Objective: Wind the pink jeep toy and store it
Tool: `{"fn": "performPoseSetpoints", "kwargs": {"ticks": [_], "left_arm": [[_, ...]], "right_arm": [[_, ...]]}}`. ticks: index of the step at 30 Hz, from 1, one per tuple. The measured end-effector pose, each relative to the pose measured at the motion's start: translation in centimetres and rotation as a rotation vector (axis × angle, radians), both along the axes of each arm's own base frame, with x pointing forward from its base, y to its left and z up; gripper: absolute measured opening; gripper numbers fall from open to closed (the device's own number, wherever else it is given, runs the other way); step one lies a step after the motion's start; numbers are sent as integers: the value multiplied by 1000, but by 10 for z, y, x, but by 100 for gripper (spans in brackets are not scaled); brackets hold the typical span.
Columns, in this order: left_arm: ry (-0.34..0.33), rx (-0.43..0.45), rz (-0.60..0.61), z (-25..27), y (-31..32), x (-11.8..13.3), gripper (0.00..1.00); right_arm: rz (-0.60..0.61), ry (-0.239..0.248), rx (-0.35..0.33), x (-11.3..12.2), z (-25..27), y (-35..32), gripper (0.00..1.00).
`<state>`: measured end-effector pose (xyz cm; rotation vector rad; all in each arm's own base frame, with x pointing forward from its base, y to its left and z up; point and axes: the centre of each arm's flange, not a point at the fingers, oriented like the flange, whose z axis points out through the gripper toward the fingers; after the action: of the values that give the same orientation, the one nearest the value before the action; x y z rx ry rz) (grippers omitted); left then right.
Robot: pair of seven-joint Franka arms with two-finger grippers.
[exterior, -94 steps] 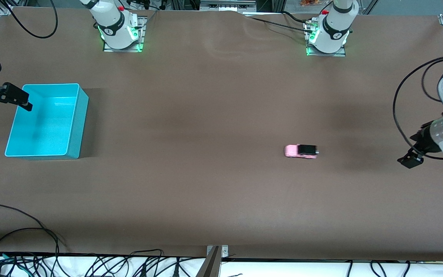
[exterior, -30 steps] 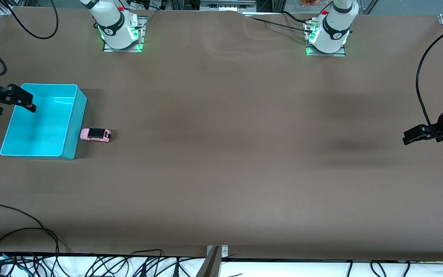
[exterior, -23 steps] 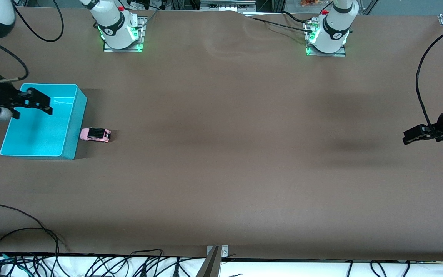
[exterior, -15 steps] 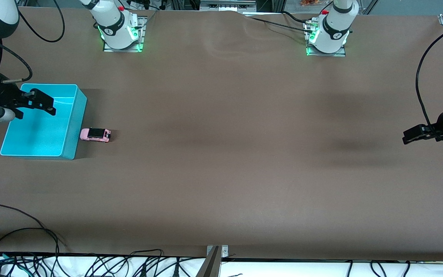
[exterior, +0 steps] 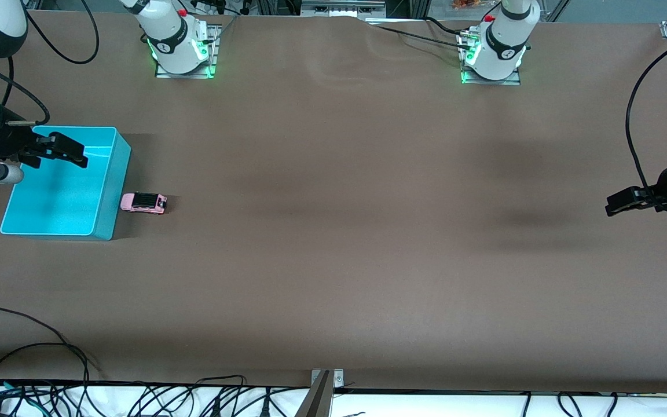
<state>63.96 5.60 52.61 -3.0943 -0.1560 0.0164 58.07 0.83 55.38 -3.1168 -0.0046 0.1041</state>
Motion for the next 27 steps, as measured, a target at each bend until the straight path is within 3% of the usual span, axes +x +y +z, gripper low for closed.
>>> {"fn": "performPoseSetpoints", "kwargs": {"ticks": [16, 27], "left_arm": [[2, 0, 0, 0, 0, 0, 100], [2, 0, 0, 0, 0, 0, 100]], "right_arm": [[-16, 97, 30, 14, -51, 4, 100], [-28, 73, 35, 19, -112, 12, 100]]}}
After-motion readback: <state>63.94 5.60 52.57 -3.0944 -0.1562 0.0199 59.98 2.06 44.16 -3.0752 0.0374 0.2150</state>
